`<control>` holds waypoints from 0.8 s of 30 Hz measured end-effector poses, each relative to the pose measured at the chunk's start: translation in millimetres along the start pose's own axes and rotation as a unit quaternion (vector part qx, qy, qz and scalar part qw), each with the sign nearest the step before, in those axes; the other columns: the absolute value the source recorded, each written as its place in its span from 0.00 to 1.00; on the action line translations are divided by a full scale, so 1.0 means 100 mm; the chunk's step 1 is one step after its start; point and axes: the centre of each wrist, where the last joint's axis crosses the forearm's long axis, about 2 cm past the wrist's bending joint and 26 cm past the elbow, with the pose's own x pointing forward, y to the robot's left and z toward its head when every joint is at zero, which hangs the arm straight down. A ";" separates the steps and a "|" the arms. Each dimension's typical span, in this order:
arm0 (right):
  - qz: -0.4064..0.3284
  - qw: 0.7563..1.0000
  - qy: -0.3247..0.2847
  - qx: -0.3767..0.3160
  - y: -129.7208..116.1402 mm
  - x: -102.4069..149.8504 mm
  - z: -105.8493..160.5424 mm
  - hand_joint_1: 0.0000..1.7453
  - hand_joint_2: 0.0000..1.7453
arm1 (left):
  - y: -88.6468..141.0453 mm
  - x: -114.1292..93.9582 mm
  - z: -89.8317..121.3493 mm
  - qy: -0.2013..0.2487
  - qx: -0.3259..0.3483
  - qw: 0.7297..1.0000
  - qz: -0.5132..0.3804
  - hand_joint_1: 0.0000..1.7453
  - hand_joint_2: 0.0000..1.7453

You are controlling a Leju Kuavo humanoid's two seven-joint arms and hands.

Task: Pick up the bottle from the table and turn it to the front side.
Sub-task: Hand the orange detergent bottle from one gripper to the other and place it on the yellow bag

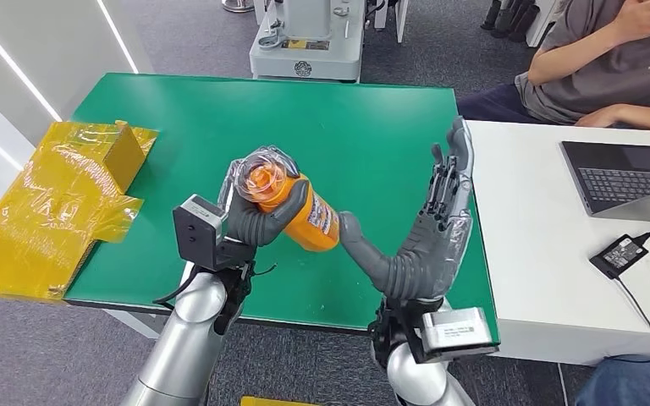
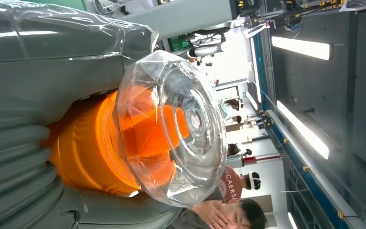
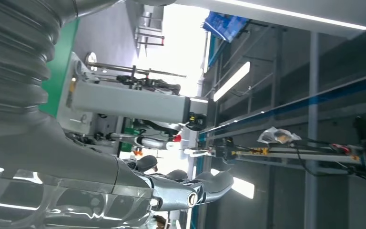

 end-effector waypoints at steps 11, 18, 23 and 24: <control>-0.016 0.999 -0.029 -0.002 -0.03 0.15 -0.04 0.00 1.00 | 0.24 -0.05 0.08 0.012 0.042 0.995 -0.086 1.00 1.00; -0.016 0.999 -0.033 0.001 -0.04 0.16 -0.02 0.00 1.00 | 0.43 -0.06 0.13 0.018 0.064 0.989 -0.134 1.00 1.00; -0.014 0.999 -0.030 0.003 -0.05 0.16 0.01 0.00 1.00 | 0.60 -0.05 0.16 0.025 0.093 0.972 -0.214 1.00 1.00; -0.014 1.000 -0.028 0.003 -0.06 0.16 0.03 0.00 1.00 | 0.67 -0.04 0.18 0.028 0.103 0.963 -0.246 1.00 1.00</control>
